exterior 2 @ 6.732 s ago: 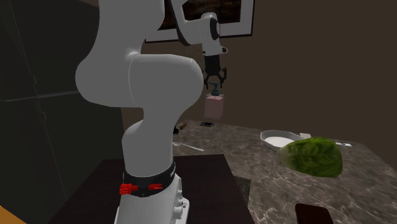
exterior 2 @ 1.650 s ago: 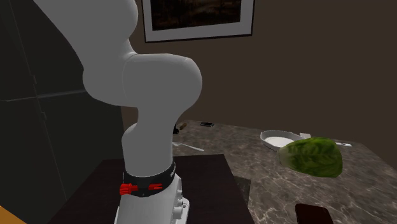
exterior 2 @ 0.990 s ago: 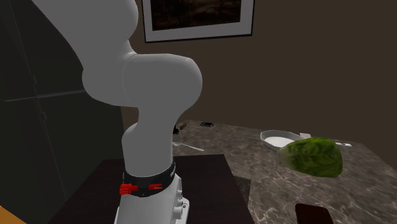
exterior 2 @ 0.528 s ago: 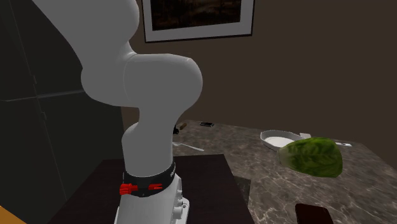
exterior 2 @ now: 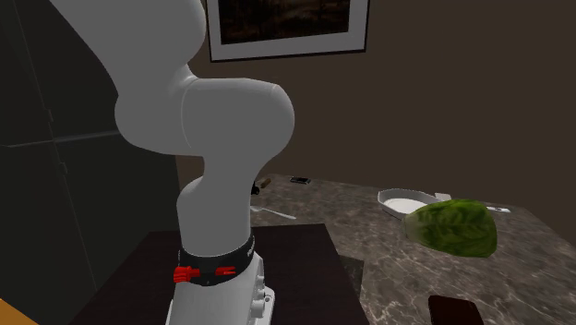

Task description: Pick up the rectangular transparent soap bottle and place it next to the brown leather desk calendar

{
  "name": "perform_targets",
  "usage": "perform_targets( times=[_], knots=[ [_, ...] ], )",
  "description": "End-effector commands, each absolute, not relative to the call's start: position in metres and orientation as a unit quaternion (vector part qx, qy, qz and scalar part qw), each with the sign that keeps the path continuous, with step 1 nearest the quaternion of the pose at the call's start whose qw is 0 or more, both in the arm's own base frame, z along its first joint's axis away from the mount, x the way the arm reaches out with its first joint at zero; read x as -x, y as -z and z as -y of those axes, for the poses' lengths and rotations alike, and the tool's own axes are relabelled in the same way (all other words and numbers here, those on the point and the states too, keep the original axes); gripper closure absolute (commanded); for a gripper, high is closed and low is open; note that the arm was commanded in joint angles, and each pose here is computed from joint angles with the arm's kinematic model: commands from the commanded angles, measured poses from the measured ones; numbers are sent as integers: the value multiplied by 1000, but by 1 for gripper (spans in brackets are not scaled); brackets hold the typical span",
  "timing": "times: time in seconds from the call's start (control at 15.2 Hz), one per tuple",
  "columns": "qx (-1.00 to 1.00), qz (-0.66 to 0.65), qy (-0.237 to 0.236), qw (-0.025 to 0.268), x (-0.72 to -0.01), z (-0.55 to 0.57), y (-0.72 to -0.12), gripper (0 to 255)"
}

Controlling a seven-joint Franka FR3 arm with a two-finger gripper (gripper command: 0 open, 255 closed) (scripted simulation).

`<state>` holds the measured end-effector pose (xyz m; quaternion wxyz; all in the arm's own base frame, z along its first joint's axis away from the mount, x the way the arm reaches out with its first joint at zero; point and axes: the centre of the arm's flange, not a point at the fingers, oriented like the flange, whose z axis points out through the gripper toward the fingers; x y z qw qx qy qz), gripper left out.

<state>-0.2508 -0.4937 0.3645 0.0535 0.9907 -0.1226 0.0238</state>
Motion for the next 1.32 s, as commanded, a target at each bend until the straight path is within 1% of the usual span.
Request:
perform_targets(
  times=[0.0,1.25],
  knots=[
    [-991,122,-24,54,251,492,-354,255],
    [-991,122,-24,54,251,492,-251,255]
  ],
)
